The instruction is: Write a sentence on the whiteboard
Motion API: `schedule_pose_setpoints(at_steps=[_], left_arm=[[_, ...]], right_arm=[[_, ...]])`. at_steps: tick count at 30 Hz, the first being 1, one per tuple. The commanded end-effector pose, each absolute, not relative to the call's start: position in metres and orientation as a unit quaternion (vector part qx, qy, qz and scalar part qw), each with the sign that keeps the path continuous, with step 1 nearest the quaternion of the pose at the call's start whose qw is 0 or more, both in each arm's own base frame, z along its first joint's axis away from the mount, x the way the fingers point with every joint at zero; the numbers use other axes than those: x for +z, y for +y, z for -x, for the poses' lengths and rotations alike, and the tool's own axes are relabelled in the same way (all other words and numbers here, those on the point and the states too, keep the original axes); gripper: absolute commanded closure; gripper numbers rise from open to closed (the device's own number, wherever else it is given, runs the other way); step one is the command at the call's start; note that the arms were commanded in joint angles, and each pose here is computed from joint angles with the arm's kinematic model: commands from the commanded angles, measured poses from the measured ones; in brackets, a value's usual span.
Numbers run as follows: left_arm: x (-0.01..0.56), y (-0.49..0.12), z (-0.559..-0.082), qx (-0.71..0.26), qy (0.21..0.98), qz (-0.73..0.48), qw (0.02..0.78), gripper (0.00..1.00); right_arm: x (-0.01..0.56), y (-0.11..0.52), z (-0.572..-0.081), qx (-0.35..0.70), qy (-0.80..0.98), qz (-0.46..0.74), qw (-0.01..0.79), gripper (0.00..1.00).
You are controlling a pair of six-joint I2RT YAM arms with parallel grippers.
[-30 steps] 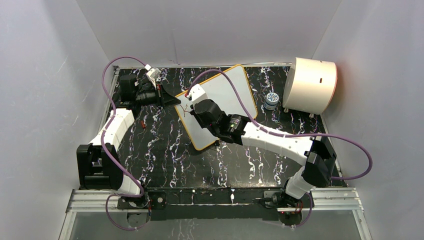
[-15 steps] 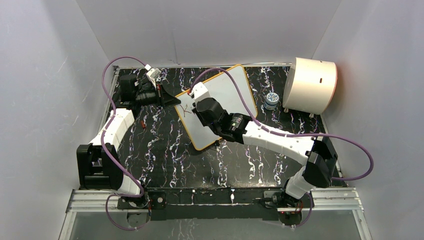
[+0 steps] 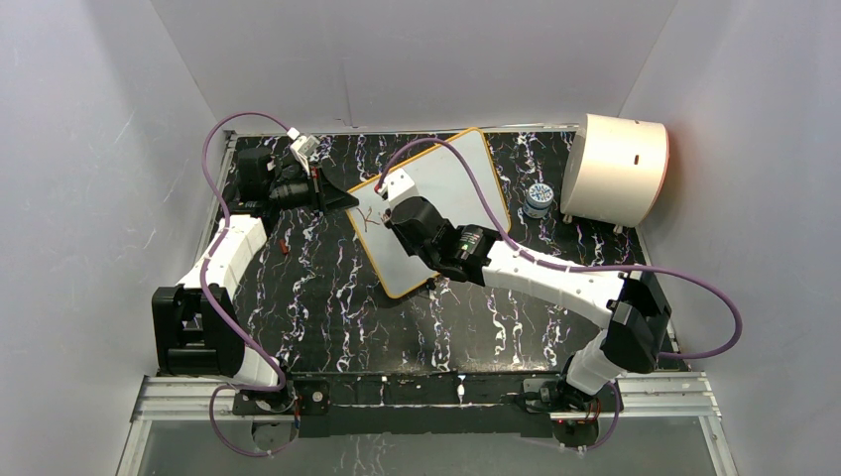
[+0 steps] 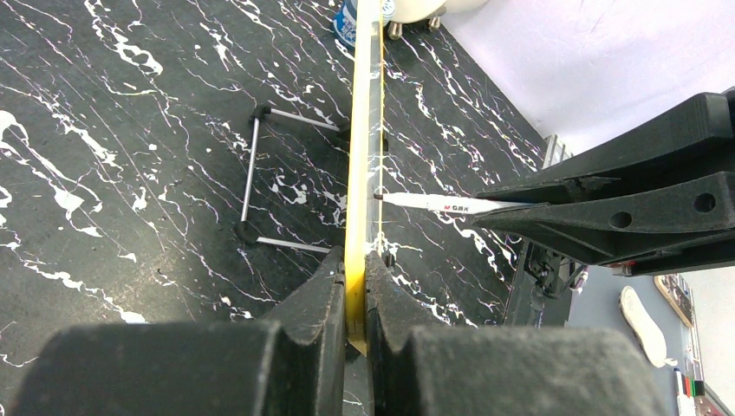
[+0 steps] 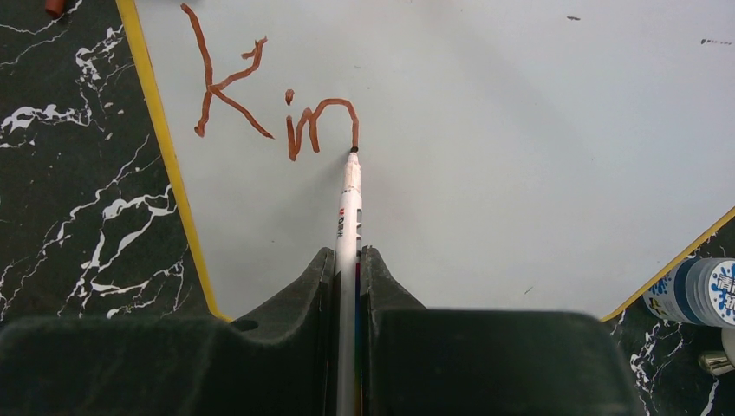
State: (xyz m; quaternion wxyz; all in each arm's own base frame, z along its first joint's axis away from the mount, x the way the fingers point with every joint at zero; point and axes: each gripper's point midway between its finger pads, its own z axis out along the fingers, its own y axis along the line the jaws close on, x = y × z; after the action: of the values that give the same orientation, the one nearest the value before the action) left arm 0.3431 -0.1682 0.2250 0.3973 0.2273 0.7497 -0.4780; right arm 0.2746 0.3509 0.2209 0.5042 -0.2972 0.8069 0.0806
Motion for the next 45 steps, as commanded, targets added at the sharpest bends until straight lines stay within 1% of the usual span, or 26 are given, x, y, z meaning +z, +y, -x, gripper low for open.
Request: schedule_pose_setpoints(at_steps=[1, 10, 20, 32, 45], left_arm=[[0.198, -0.181, -0.322, -0.49, 0.766, -0.235, 0.343, 1.0], [0.197, -0.18, -0.322, -0.489, 0.767, -0.234, 0.342, 1.0], [0.198, -0.18, -0.323, -0.487, 0.768, -0.235, 0.344, 1.0], [0.197, -0.18, -0.323, -0.487, 0.768, -0.234, 0.343, 1.0], [0.196, -0.18, -0.323, -0.488, 0.769, -0.234, 0.342, 1.0]], right_arm=[[0.232, 0.348, -0.273, 0.094, 0.807, 0.284, 0.509, 1.0], [0.249, 0.351, -0.274, 0.118, 0.79, 0.276, 0.535, 1.0], [0.269, 0.328, -0.28, 0.137, 0.773, 0.239, 0.571, 1.0], [0.258, 0.321, -0.288, 0.13, 0.786, 0.232, 0.558, 1.0], [0.253, 0.332, -0.291, 0.132, 0.784, 0.248, 0.554, 1.0]])
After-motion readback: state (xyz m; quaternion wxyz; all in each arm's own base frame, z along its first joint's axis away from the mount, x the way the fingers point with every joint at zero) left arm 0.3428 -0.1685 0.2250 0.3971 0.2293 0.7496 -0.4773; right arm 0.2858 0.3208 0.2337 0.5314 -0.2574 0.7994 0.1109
